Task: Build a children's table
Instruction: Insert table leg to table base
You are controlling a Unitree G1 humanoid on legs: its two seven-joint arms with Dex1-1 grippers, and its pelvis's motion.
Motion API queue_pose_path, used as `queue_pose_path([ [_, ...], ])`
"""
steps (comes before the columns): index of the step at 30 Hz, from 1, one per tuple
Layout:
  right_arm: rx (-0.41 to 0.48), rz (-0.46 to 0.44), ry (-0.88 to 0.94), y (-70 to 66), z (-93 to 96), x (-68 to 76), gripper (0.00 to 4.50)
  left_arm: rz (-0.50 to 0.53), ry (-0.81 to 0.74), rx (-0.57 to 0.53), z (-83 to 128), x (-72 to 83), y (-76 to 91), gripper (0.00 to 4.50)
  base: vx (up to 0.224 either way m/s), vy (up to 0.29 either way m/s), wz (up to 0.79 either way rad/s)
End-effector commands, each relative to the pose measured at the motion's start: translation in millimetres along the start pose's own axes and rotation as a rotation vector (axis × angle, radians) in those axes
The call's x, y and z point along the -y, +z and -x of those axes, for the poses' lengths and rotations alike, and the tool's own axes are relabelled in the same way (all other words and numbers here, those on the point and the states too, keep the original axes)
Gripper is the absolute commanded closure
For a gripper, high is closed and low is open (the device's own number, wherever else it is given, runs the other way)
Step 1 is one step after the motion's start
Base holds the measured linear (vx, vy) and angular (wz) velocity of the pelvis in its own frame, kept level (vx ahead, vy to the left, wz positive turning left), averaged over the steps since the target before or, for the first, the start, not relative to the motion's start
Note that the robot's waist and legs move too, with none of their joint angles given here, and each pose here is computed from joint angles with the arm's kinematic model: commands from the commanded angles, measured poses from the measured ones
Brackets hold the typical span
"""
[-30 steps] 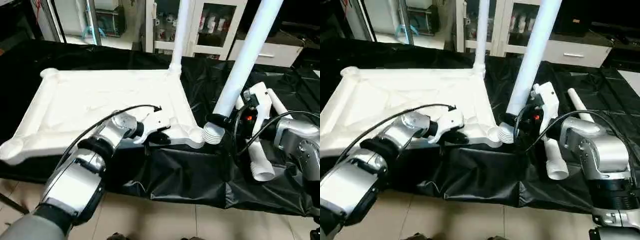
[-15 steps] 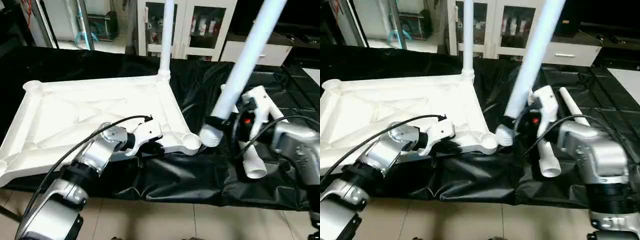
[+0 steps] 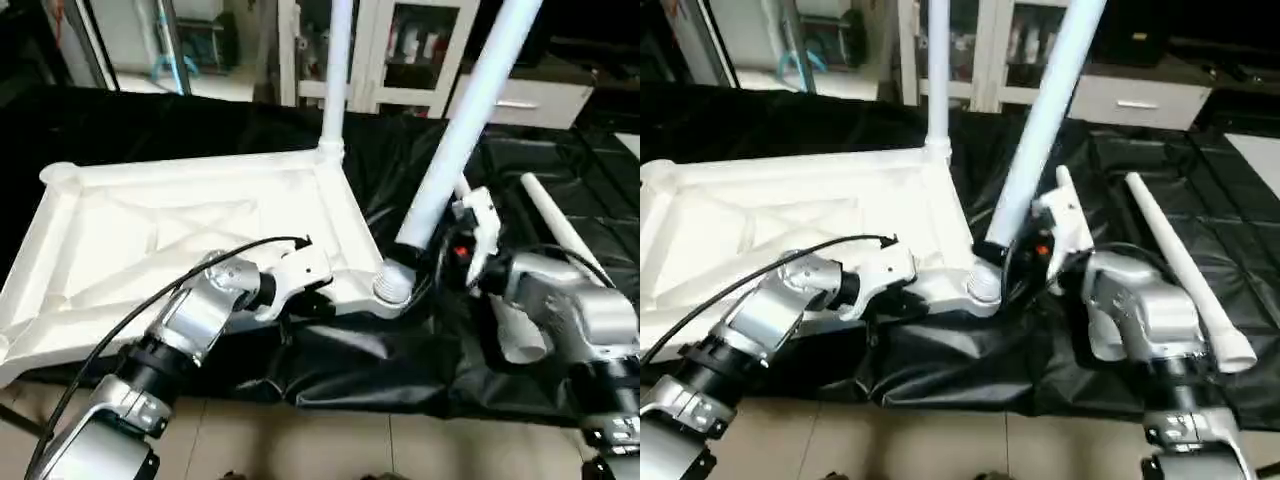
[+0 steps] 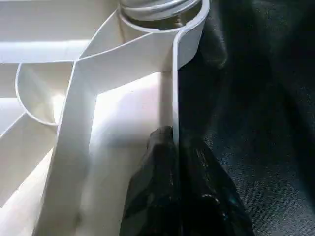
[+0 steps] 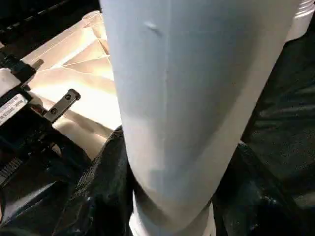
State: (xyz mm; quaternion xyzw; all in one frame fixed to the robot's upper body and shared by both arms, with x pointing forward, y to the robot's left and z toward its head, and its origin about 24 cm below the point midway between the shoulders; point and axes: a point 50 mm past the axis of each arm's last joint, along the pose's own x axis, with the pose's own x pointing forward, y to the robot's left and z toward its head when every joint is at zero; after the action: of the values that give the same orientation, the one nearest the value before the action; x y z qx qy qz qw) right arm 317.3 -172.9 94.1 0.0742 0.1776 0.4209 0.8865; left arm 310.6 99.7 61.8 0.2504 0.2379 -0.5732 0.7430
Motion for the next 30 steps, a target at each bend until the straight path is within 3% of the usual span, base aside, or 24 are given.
queue_pose_path([
  [1,0.005,0.026,0.019,5.1,-4.2,0.8,2.64,0.001,0.001,-0.032,-2,3.7,-3.1,4.50,0.000,0.000,0.00],
  [10,-0.013,0.003,0.018,-0.6,-7.3,9.8,2.64,0.003,0.013,-0.028,-2,2.3,-1.9,4.50,0.000,0.000,0.00],
  [18,-0.069,-0.027,0.020,-21.2,-3.3,12.4,2.64,0.013,0.017,-0.018,-3,1.7,-0.1,4.50,0.000,0.000,0.00],
  [27,0.013,-0.087,-0.094,-31.9,3.9,19.6,2.64,0.013,0.023,-0.007,-2,-1.2,2.4,4.50,0.000,0.000,0.00],
  [30,0.056,-0.148,-0.144,-47.3,13.6,18.9,2.64,0.016,0.032,0.003,-3,-3.1,4.5,4.50,0.000,0.000,0.00],
])
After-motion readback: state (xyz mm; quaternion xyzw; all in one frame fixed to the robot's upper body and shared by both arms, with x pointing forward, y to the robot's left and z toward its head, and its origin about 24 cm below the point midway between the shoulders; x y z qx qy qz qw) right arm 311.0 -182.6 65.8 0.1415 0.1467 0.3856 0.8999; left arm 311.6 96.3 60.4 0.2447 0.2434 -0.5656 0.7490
